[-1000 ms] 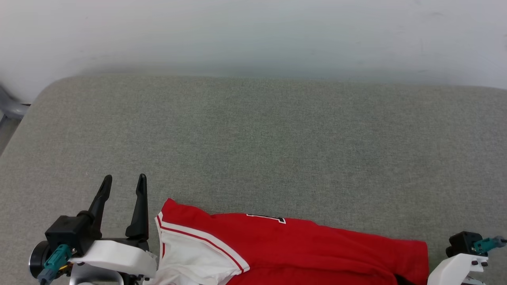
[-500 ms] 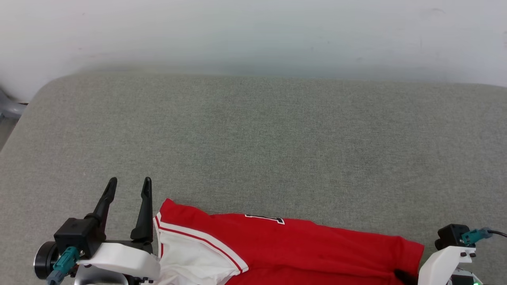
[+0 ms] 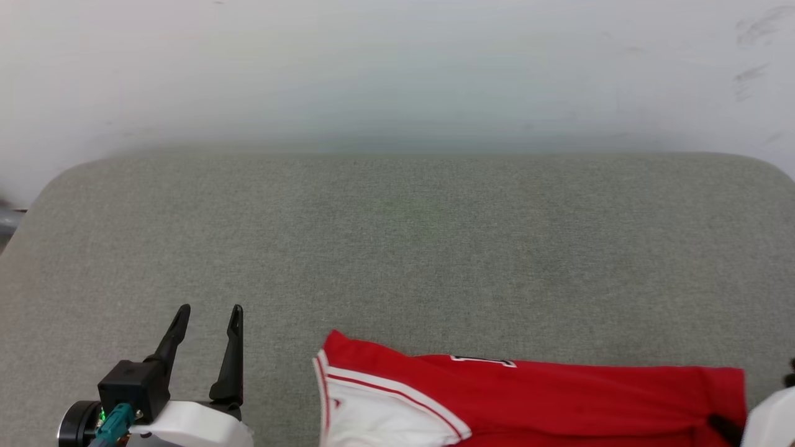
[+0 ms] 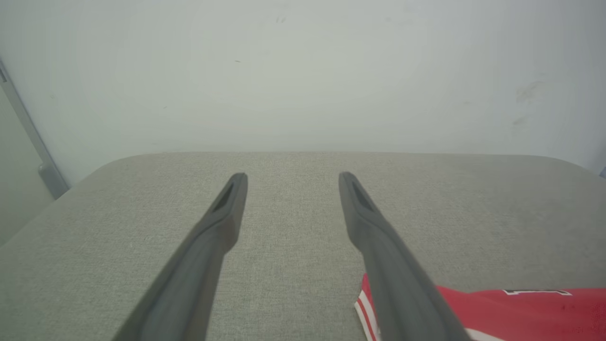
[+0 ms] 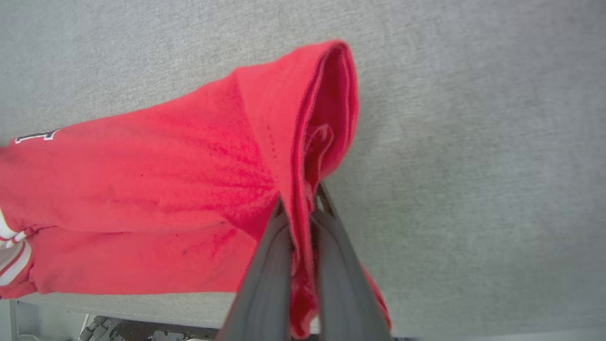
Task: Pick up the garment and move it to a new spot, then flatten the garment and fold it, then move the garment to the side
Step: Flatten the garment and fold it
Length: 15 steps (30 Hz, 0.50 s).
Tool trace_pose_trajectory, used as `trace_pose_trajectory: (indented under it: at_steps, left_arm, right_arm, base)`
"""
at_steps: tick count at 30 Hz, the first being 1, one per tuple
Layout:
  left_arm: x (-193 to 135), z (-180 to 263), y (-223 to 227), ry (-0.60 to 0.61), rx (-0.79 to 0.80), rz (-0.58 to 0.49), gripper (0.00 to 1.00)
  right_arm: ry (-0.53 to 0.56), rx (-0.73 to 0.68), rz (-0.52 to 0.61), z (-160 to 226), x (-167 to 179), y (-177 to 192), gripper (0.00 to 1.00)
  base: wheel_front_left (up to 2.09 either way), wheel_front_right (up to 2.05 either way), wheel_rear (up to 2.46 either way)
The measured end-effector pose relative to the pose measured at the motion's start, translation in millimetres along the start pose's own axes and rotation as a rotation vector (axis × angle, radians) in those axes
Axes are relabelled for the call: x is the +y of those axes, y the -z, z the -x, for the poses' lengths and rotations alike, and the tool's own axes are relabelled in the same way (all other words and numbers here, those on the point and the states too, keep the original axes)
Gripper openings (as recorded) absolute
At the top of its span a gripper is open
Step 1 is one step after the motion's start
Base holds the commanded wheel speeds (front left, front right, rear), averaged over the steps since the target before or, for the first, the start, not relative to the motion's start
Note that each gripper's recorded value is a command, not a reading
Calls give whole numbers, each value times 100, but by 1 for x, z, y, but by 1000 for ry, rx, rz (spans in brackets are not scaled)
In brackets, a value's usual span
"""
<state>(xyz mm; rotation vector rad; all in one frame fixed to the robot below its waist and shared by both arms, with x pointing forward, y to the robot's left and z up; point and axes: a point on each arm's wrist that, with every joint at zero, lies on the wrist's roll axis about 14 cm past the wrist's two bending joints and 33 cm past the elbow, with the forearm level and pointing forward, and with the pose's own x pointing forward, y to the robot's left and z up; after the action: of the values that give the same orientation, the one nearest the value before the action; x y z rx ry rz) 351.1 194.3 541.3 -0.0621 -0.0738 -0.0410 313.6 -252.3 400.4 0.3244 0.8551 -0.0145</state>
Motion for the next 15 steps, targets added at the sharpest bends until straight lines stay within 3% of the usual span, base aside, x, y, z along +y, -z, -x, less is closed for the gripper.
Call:
trace_pose_trajectory:
  at_steps: [4,8,15]
  left_arm:
    - [-5,1,1,16,7,-3,100]
    - [-8,1,0,26,6,-5,100]
    - [-7,4,2,24,17,-6,100]
  right_arm:
    - [63,-49,-62,16,-29,-11,0]
    - [4,-42,-185,20,-22,-6,0]
    - [-387,57,-411,19,67,0,0]
  base:
    - [0,0,0]
    - [0,0,0]
    - [0,0,0]
